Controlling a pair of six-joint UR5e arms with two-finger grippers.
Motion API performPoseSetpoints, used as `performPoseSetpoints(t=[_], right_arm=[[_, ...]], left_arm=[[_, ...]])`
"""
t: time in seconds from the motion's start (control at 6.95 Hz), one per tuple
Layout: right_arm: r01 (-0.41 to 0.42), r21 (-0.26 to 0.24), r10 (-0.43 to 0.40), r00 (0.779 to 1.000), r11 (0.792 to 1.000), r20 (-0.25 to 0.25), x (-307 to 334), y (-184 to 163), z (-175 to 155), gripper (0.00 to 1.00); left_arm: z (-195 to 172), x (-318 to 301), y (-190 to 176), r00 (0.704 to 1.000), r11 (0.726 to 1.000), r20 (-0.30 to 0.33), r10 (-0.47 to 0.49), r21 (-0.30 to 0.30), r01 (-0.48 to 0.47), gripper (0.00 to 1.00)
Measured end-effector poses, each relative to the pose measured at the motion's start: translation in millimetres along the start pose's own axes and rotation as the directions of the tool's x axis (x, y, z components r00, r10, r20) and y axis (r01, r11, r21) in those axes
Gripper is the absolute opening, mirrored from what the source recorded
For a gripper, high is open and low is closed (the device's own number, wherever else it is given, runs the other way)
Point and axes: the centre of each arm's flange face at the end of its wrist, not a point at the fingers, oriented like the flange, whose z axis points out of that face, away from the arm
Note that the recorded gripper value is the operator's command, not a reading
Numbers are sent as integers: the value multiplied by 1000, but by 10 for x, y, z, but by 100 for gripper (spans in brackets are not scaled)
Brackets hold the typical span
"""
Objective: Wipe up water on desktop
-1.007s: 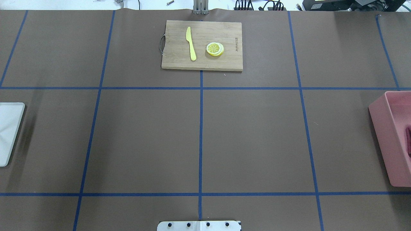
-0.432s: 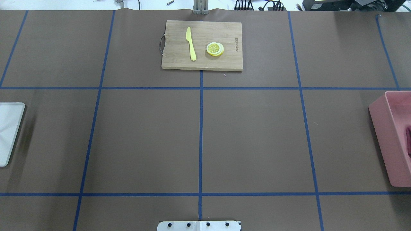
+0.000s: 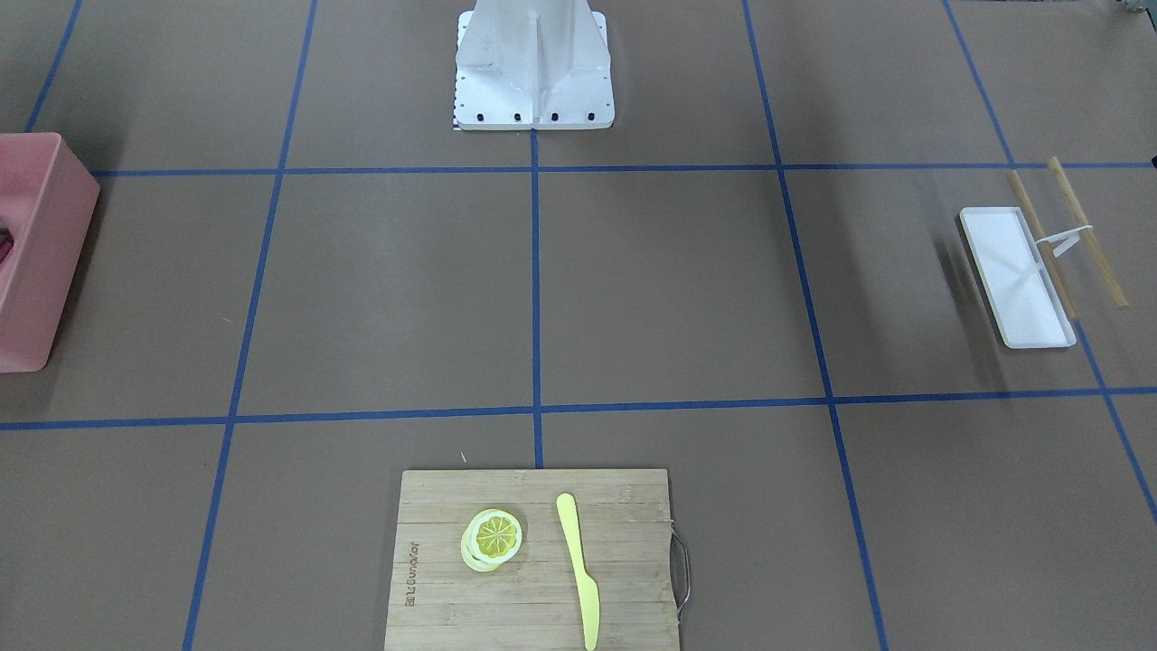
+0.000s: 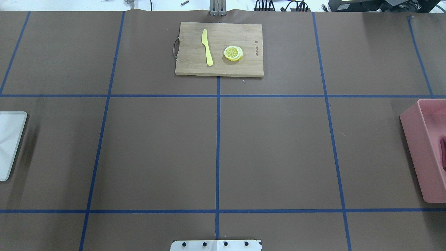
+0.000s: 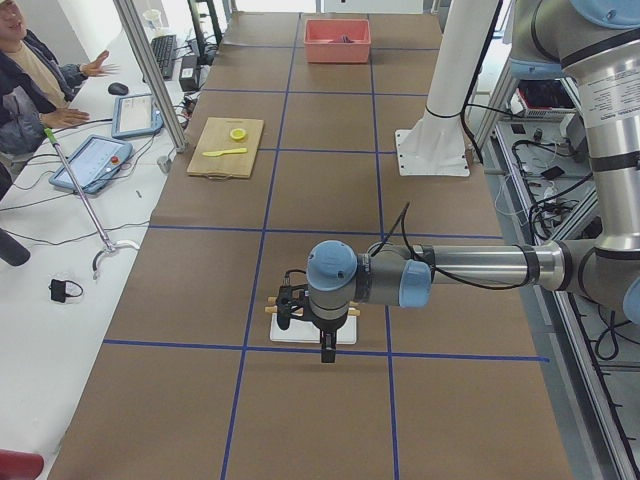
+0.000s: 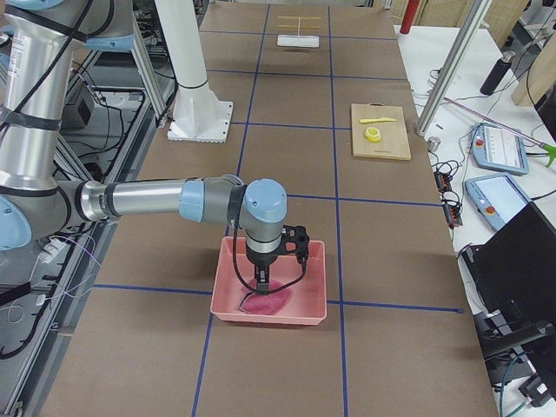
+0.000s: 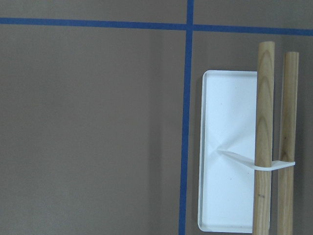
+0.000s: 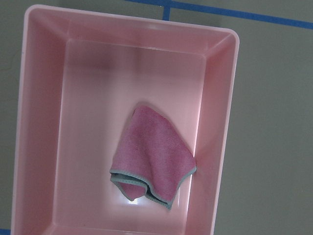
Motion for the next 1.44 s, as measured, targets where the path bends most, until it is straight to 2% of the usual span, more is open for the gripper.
performPoseSetpoints(t=[0.29, 1.44], right_arm=[[-1, -4, 1, 1000, 1000, -9, 19, 7, 12, 100], [3, 1, -3, 1000, 1000, -14, 2, -3, -19, 100]], left_arm=[[-7, -4, 10, 1000, 1000, -2, -7, -11, 7, 98], [-177, 138, -65, 1000, 999, -7, 22, 28, -22, 98]])
